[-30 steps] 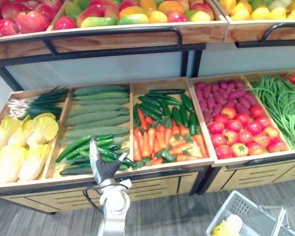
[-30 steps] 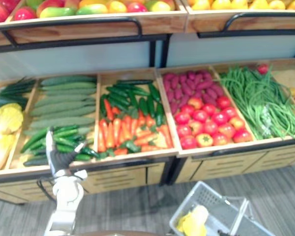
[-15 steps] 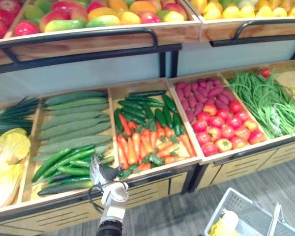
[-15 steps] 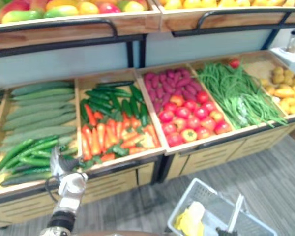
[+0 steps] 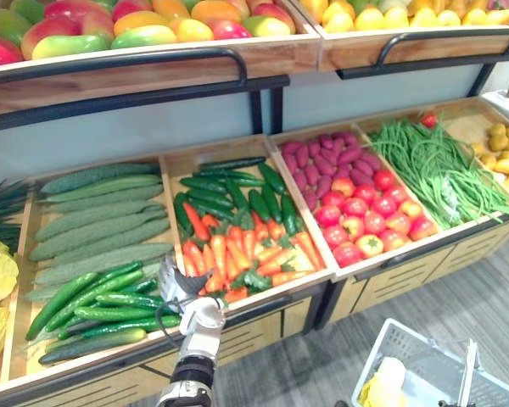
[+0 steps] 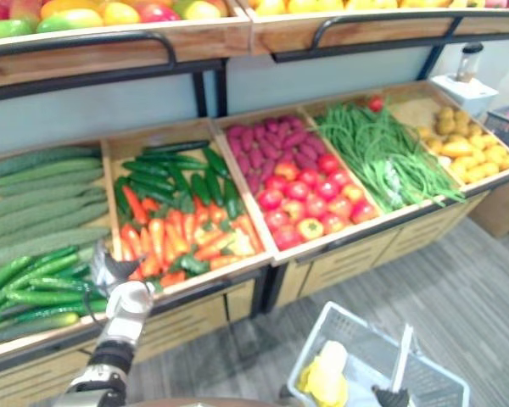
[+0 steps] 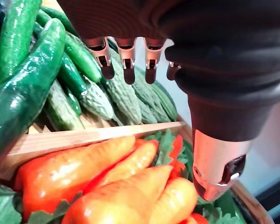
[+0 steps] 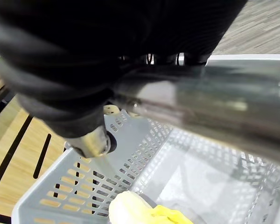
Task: Pick vegetable in the basket
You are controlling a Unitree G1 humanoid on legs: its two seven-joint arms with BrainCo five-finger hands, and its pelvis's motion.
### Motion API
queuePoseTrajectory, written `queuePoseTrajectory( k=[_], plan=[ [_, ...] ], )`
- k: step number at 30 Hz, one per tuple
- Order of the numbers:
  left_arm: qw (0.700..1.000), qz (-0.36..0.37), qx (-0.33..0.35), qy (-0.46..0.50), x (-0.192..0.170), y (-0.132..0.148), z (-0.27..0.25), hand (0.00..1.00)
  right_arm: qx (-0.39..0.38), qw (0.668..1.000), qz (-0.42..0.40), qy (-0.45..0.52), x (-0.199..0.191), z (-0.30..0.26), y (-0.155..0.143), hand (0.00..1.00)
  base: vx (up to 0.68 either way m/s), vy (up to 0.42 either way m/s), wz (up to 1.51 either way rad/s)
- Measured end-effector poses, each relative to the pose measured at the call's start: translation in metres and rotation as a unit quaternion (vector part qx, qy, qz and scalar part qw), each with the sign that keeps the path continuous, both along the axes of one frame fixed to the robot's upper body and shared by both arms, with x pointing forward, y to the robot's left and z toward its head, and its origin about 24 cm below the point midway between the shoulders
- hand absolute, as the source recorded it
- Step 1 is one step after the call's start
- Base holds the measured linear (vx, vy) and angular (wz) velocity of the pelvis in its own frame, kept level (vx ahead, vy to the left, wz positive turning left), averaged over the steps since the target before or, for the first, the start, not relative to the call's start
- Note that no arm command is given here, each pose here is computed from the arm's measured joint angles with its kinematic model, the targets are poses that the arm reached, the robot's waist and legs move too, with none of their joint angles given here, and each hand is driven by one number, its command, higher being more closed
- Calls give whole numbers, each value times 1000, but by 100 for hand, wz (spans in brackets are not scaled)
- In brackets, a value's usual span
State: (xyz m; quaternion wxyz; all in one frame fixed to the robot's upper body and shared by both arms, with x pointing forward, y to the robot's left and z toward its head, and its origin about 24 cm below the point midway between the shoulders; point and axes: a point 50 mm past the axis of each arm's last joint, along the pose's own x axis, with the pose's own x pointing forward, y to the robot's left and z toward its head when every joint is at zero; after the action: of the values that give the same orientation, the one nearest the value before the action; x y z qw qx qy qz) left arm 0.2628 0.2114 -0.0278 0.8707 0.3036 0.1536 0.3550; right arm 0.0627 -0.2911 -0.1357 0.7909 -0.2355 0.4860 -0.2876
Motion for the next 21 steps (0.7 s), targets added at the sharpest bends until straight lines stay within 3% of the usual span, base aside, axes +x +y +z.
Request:
queuePoseTrajectory(
  k=[21],
  plan=[
    [998, -8, -4, 55, -4, -5, -19, 0, -11, 1000, -5, -7, 4, 2, -1, 100, -1, -5, -3]
  ],
)
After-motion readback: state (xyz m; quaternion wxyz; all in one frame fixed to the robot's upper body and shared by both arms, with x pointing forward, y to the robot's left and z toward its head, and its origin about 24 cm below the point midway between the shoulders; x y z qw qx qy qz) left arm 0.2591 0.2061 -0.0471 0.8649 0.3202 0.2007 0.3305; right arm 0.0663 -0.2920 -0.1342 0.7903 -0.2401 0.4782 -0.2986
